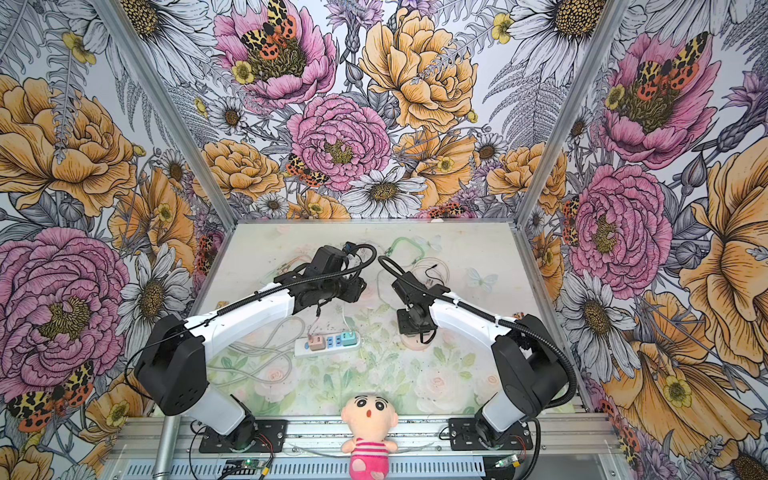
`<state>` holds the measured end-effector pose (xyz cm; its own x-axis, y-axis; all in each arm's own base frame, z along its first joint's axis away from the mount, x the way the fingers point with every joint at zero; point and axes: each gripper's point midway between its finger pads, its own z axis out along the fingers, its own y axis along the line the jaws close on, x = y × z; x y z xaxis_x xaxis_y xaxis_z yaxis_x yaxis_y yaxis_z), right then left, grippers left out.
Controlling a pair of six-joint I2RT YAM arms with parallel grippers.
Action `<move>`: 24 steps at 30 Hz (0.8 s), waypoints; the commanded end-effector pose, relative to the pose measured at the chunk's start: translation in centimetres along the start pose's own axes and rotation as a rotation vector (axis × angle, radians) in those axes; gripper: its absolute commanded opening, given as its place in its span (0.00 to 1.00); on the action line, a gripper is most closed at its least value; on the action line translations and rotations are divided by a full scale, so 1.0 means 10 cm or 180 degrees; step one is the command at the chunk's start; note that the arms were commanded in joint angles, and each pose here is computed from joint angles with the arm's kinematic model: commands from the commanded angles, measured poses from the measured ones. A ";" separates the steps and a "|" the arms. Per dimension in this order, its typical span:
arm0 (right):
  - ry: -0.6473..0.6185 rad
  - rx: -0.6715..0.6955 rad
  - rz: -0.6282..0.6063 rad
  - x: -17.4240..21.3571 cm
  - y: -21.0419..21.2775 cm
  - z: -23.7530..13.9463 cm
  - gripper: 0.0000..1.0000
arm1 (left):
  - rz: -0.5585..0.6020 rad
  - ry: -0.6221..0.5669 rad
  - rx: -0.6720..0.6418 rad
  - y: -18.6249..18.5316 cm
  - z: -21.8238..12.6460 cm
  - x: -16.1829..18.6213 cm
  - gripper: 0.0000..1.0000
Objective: Insert the plug
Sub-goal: 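Lower and press the light-green charger into the pink socket with the right gripper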
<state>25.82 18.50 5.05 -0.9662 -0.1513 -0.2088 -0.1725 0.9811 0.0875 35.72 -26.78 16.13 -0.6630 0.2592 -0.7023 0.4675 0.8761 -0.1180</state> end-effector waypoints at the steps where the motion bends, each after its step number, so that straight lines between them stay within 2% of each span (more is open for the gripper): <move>1: 0.1276 0.0547 -0.0007 0.99 -0.34 0.36 0.08 | -0.0052 -0.0206 0.0100 -0.04 -0.12 -0.15 0.61; 8: 0.1213 0.0620 0.0020 0.92 -0.29 0.36 0.17 | -0.0086 -0.0313 0.0115 0.01 -0.24 -0.18 0.61; 13: 0.1154 0.0628 0.0048 0.87 -0.28 0.32 0.34 | -0.0112 -0.0357 0.0131 0.03 -0.30 -0.17 0.61; 15: 0.1102 0.0604 0.0053 0.83 -0.26 0.28 0.38 | -0.0121 -0.0369 0.0137 0.03 -0.31 -0.17 0.62; 24: 0.0774 0.0442 0.0097 0.60 -0.15 0.02 0.41 | -0.0120 -0.0427 0.0174 0.02 -0.38 -0.20 0.62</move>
<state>24.84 18.44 5.16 -0.9780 -0.1308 -0.1623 -0.1351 0.9907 0.0159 35.06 -25.73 18.82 -0.6196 0.1975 -0.7596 0.4693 0.8690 -0.1569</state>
